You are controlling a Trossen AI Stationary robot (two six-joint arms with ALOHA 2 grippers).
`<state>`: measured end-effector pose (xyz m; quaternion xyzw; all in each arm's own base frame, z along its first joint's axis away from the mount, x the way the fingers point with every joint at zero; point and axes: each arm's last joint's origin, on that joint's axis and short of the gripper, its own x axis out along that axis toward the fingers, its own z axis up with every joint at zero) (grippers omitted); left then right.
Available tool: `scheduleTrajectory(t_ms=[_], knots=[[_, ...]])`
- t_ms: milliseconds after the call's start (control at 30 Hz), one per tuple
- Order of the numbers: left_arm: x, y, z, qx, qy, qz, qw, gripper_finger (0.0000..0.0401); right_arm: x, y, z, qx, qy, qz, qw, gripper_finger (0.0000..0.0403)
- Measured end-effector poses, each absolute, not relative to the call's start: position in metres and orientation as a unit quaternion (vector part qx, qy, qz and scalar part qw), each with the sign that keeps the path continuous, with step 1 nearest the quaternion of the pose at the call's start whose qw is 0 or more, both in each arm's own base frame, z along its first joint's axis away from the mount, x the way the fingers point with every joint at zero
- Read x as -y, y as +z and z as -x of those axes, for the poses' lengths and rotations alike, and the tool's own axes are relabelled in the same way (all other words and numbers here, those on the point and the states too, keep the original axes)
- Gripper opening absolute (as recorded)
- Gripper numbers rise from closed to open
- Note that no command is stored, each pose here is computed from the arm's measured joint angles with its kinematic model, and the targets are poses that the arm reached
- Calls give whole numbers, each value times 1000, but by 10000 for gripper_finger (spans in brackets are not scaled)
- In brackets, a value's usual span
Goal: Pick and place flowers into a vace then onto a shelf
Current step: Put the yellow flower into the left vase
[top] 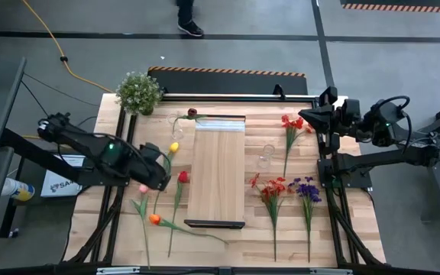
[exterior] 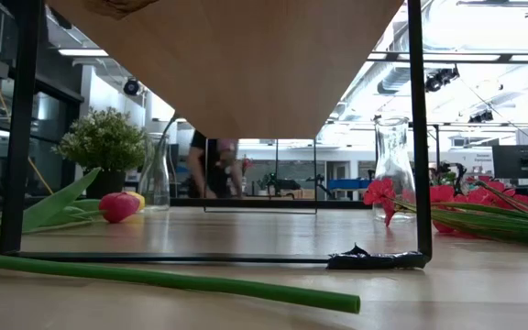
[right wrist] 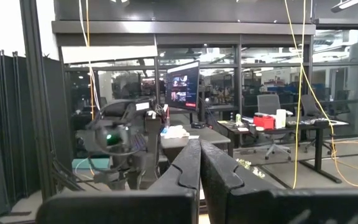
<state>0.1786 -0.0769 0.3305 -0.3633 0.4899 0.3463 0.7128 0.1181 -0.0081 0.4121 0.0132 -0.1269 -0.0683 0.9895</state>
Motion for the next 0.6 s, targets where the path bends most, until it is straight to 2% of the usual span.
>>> scheduleTrajectory(t_ms=[267,600], knots=[[90,287,-172,-493,391,360,689,271,8,412,-118,125,-65,-15,990,0],[93,223,-173,-456,395,379,702,271,7,412,-118,125,-52,-14,991,0]])
